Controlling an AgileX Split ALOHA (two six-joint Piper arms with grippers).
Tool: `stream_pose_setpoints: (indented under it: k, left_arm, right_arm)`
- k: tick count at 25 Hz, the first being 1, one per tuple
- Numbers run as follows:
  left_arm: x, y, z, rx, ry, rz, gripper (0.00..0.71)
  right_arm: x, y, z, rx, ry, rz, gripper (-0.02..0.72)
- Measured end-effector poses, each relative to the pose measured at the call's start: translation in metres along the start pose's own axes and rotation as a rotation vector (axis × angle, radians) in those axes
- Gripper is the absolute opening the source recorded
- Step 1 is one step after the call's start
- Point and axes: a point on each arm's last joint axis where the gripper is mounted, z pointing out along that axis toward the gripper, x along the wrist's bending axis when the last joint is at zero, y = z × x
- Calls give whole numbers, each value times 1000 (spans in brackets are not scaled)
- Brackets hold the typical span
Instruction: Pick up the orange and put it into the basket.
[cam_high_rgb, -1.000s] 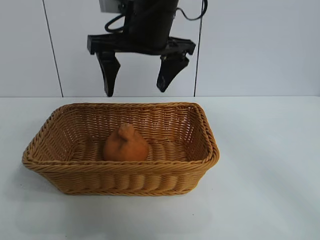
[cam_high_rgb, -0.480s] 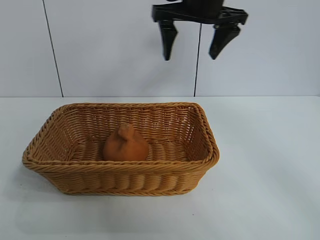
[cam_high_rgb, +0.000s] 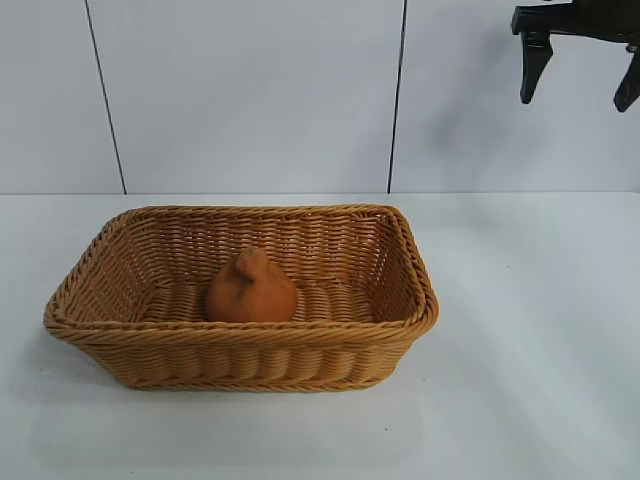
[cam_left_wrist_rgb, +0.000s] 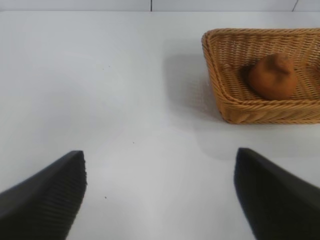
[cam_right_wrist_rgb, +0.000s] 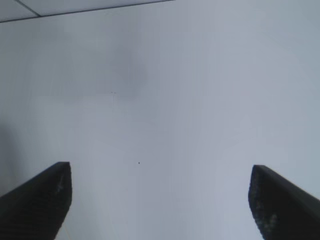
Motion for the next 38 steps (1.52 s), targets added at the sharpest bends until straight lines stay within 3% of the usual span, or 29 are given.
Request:
stream_pose_setpoints:
  k: [6,11,17,27,33,38]
  left_arm:
    - [0,0,0,0,0,0,581]
    - [0,0,0,0,0,0,581]
    - [0,0,0,0,1,1,581]
    - [0,0,0,0,1,1,581]
    - [0,0,0,0,1,1,581]
    - [0,0,0,0,1,1,581]
  right_arm:
    - [-3,-58,-12,121,-4,-34,661]
    - [-7,-133,-37,196,-3,-41,661]
    - [-13,-234,-68,189,-3,-42,661]
    - [-19,-349,-88,-262,13,-38,661]
    - [-22,-388,-118,-580,23,-33,661]
    - [-23,-414,-130,-766,28,-30,661]
